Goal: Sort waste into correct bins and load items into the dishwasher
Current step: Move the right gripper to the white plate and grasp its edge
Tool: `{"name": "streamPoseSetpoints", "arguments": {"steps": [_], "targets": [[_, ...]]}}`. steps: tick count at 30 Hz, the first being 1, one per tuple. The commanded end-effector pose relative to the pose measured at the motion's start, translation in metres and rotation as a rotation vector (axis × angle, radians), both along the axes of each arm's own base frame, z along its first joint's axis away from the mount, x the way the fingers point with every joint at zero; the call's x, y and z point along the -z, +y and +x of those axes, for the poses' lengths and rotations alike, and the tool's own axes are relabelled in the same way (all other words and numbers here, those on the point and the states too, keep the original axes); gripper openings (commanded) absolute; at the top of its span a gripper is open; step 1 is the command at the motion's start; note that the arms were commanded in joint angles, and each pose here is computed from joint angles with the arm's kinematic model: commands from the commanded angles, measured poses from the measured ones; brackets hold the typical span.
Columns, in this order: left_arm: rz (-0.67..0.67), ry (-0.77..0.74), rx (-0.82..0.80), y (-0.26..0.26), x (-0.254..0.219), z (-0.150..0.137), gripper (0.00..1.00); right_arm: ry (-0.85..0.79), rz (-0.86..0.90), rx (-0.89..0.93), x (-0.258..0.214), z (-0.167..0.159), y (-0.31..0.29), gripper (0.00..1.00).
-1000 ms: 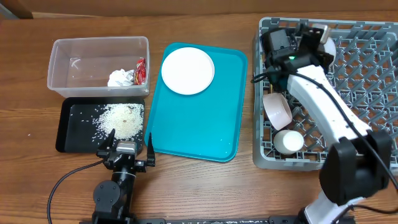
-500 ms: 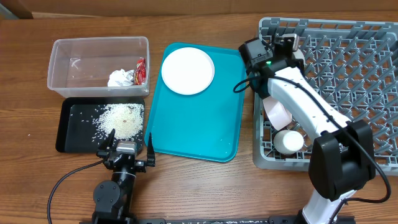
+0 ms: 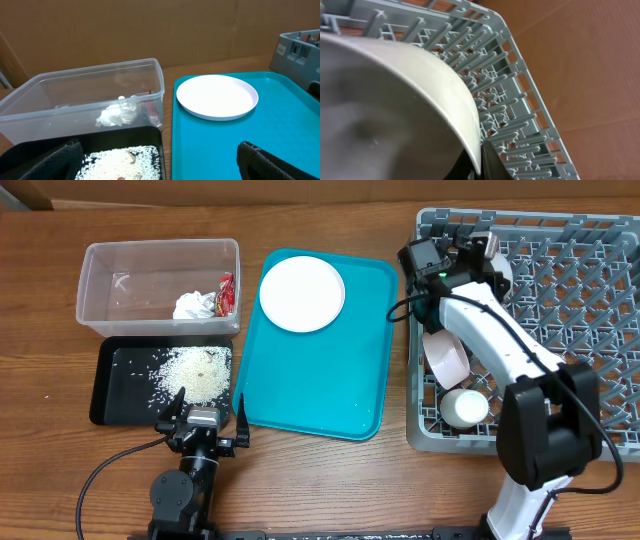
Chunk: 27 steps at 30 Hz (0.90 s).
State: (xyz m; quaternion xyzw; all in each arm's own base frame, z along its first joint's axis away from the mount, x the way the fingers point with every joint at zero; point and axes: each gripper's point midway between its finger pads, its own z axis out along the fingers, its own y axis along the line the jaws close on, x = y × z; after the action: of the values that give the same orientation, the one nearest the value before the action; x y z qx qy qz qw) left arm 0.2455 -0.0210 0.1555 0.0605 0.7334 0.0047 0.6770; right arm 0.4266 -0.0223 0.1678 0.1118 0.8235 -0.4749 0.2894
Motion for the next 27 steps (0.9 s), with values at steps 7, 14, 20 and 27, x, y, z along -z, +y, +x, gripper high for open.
{"name": "streamPoseSetpoints", "arguments": {"steps": [7, 14, 20, 27], "targets": [[0.018, -0.004, 0.002, 0.0, 0.001, 0.0, 1.0, 0.132, 0.016, -0.072, 0.04, -0.021, 0.045, 0.07], [0.018, -0.004, 0.002, 0.0, 0.001, 0.0, 1.0, 0.158, 0.14, -0.075, 0.052, -0.033, 0.062, 0.24], [0.018, -0.004, 0.002, 0.0, 0.001, 0.0, 1.0, 0.041, 0.299, -0.097, 0.026, -0.035, 0.089, 0.36], [0.018, -0.004, 0.002, 0.0, 0.001, 0.0, 1.0, -0.049, 0.497, -0.188, -0.019, -0.031, 0.124, 0.55]]}}
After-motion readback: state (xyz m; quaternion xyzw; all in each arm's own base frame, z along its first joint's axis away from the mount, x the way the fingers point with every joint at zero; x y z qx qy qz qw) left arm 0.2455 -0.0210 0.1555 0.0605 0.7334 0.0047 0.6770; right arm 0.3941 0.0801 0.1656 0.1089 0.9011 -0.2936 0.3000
